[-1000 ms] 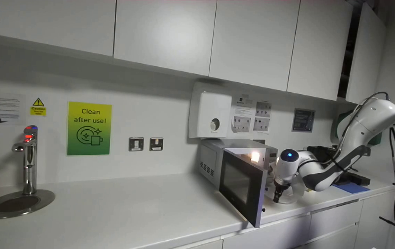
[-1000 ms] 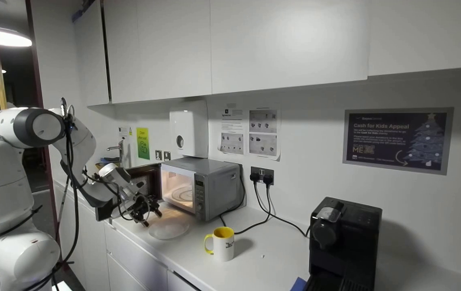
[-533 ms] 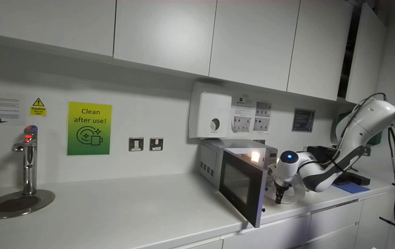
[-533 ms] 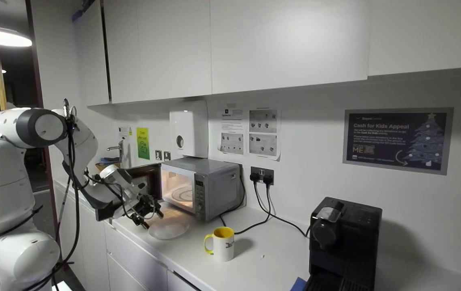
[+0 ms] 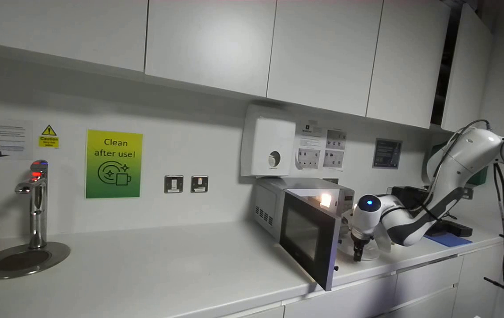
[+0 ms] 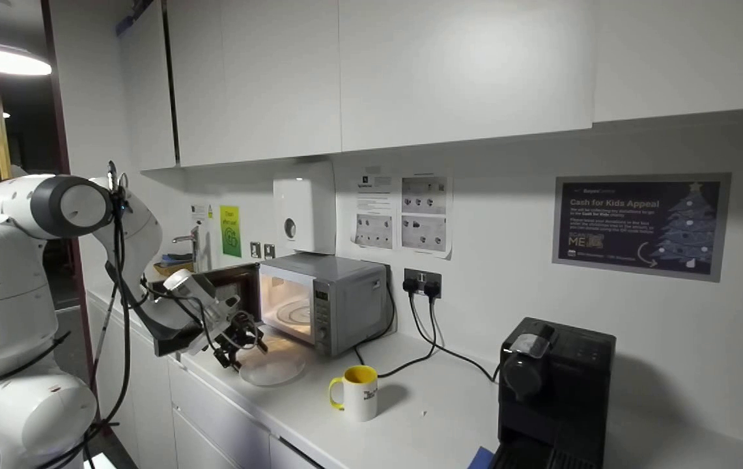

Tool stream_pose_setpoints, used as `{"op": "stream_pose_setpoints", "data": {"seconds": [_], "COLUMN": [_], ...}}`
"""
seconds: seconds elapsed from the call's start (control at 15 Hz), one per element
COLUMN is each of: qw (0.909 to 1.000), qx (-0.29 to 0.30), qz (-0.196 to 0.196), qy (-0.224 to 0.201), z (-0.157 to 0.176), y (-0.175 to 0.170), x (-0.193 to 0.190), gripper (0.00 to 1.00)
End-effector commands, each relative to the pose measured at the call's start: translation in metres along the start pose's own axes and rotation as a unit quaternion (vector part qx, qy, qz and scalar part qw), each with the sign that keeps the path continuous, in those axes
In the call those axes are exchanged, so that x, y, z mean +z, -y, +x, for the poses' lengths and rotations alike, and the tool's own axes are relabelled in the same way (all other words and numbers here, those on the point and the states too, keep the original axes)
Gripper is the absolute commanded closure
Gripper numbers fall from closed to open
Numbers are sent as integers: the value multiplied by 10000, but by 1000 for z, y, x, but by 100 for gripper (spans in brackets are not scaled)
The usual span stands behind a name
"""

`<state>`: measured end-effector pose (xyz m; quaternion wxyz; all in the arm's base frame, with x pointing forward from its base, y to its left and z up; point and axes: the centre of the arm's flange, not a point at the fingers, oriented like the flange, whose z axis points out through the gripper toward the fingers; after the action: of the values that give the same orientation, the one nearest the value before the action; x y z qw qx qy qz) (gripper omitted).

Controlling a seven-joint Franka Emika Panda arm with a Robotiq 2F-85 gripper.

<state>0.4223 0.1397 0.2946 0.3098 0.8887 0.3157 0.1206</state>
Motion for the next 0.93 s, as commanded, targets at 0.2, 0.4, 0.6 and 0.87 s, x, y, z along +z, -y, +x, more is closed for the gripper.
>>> {"op": "stream_pose_setpoints", "data": {"seconds": [0.2, 0.4, 0.6, 0.87], "qw": [9998, 9998, 9998, 9998], "qx": [-176, -169, -174, -172], "qz": [-56, -34, -26, -35], "qy": [-56, -39, -21, -29], "z": [0, 0, 0, 1], "y": [-10, -9, -9, -11], "x": [9, 10, 10, 9], "gripper": [50, 72, 94, 100]}}
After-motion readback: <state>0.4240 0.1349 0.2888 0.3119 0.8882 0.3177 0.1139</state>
